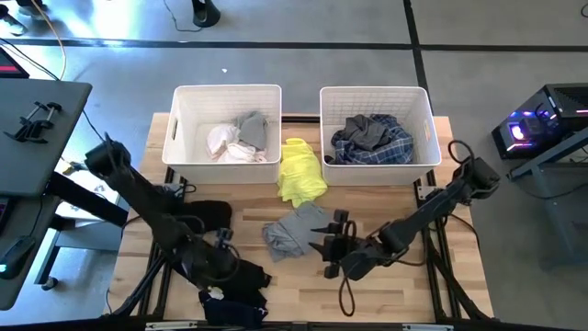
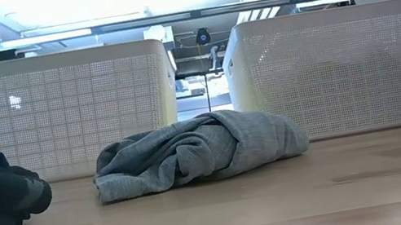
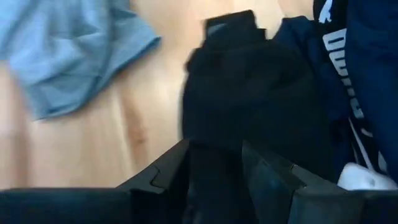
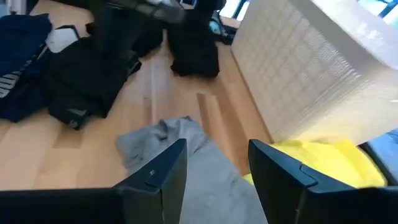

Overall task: Sort clothes
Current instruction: Put the black shirt into the right white laundry bin

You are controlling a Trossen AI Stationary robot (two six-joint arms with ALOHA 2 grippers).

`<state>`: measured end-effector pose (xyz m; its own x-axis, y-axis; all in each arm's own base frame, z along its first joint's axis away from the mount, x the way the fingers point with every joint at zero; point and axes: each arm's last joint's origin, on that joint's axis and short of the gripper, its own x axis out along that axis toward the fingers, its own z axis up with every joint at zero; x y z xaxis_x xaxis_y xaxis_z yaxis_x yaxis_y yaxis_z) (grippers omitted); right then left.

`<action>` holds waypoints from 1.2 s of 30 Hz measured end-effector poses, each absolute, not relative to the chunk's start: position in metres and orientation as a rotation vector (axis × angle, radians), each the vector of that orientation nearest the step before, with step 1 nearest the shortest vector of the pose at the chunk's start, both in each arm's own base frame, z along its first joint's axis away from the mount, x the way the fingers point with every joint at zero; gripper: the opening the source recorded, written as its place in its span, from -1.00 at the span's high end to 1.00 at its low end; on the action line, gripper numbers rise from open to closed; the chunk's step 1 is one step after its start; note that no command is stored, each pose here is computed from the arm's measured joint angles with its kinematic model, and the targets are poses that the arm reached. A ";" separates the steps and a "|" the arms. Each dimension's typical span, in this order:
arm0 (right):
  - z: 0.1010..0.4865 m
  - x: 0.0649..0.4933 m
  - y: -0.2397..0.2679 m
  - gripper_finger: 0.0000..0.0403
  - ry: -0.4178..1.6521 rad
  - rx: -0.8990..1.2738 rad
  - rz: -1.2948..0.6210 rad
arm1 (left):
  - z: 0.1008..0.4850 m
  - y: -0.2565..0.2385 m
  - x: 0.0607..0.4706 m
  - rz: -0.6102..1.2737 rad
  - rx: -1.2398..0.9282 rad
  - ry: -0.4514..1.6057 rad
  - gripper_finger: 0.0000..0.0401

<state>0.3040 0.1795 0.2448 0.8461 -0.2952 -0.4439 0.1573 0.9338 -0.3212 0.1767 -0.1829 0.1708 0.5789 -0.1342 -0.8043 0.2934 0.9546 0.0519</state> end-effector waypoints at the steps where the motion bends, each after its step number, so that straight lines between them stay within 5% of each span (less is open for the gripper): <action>1: 0.247 0.304 0.178 0.20 0.505 -0.284 -0.251 | 0.165 -0.187 0.180 -0.253 0.185 0.921 0.34; 14: 0.249 0.302 0.175 0.20 0.514 -0.274 -0.263 | 0.105 -0.197 0.213 -0.272 0.265 0.960 0.37; 19: 0.251 0.290 0.182 0.20 0.538 -0.290 -0.237 | 0.106 -0.184 0.225 -0.264 0.300 0.943 0.72; 22: 0.260 0.276 0.184 0.20 0.538 -0.241 -0.233 | 0.108 -0.176 0.233 -0.242 0.312 0.923 0.94; 28: 0.272 0.259 0.187 0.20 0.527 -0.134 -0.233 | 0.126 -0.167 0.243 -0.215 0.405 0.805 0.98; 36: 0.246 0.293 0.207 0.20 0.473 -0.222 -0.113 | 0.179 -0.160 0.261 -0.151 0.452 0.468 1.00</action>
<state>0.2931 0.2073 0.2456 0.8846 -0.1588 -0.4384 0.0564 0.9698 -0.2374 0.2613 -0.1603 0.1793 0.8835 -0.0377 -0.4669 0.2415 0.8907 0.3851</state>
